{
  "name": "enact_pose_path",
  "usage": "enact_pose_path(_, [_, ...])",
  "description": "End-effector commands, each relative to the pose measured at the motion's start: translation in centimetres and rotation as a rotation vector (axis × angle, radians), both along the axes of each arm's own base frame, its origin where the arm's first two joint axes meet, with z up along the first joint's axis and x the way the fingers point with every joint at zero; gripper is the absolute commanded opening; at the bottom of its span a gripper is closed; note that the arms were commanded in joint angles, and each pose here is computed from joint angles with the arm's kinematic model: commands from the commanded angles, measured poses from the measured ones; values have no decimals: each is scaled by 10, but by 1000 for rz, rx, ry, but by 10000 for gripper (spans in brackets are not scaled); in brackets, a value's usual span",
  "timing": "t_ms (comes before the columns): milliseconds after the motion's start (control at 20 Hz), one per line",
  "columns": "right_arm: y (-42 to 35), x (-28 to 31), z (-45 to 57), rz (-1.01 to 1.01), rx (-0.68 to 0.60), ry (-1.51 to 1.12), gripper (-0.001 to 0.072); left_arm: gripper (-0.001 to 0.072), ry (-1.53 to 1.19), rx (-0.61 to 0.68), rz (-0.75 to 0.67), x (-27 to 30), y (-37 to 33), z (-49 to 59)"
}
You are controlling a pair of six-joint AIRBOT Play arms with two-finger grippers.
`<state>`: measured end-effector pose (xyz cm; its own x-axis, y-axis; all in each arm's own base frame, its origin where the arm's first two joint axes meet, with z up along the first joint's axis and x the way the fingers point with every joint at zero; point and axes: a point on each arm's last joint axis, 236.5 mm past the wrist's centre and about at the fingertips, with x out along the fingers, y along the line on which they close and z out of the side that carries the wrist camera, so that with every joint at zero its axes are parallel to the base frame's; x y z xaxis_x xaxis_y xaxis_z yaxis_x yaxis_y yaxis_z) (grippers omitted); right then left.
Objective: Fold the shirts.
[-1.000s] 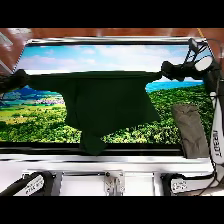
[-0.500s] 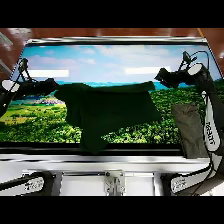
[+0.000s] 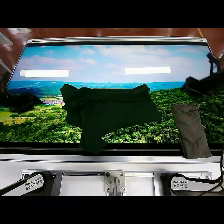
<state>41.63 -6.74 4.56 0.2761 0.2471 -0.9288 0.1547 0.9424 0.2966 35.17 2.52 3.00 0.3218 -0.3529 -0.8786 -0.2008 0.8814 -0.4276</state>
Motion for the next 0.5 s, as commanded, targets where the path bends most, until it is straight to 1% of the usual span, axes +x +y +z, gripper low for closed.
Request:
enact_pose_path(0, [2, -54, -32, -38, 147, 178, 527, 598, 199, -195, -46, -75, -48, -52])
enact_pose_path(50, [15, -55, -42, -51, 209, 180, 527, 593, 234, -245, -54, -88, -67, -69])
enact_pose_path(150, [34, -54, -57, -51, 263, 175, 527, 589, 282, -267, -46, -108, -95, -103])
enact_pose_path(300, [48, -44, -69, -37, 239, 146, 527, 588, 306, -272, -65, -126, -129, -128])
enact_pose_path(450, [55, -33, -69, -24, 218, 108, 527, 588, 314, -254, -88, -128, -151, -137])
